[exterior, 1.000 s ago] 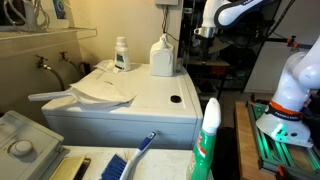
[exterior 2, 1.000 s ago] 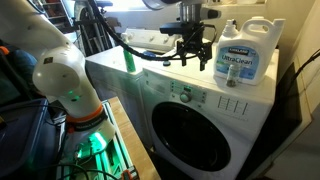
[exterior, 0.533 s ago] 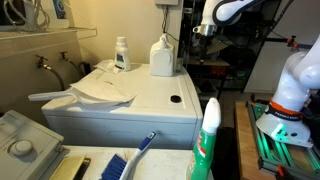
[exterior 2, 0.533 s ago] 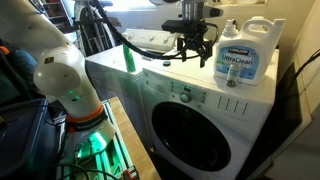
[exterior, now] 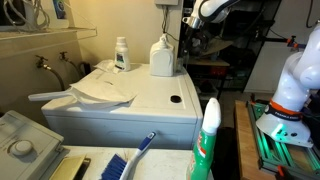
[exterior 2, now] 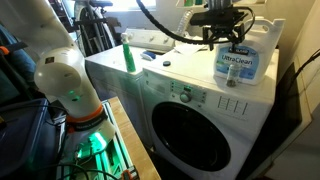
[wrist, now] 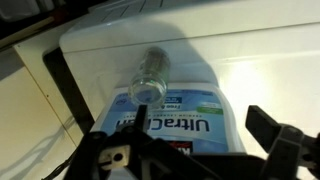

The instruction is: Move the jar to the left side of the machine

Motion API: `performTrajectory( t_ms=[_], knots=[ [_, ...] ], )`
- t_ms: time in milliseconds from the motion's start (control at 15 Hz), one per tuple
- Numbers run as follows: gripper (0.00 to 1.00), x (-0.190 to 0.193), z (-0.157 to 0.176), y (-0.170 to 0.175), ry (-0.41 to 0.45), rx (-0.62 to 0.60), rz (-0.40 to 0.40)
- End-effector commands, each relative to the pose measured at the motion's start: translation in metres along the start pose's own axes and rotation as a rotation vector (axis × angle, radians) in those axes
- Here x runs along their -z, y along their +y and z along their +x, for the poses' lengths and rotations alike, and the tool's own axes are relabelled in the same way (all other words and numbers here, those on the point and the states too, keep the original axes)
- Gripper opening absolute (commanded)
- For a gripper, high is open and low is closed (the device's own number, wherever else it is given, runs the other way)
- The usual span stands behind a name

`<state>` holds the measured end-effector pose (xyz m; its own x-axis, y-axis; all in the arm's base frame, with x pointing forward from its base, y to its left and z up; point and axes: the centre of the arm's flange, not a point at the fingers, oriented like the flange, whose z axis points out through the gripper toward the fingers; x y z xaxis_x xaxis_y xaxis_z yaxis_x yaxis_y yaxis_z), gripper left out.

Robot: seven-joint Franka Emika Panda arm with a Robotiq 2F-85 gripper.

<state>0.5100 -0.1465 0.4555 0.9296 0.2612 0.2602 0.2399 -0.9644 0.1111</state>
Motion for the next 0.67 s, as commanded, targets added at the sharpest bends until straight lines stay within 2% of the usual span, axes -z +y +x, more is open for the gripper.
performTrajectory(
  t_ms=[0, 133, 200, 600],
  knots=[
    [1.00, -0.025, 0.030, 0.019, -0.005, 0.014, -0.087],
    [1.00, -0.029, 0.032, 0.031, -0.026, 0.017, -0.111],
    [1.00, -0.024, 0.026, 0.013, -0.008, 0.026, -0.076],
    [1.00, -0.037, 0.028, 0.016, -0.048, 0.072, -0.089]
  ],
)
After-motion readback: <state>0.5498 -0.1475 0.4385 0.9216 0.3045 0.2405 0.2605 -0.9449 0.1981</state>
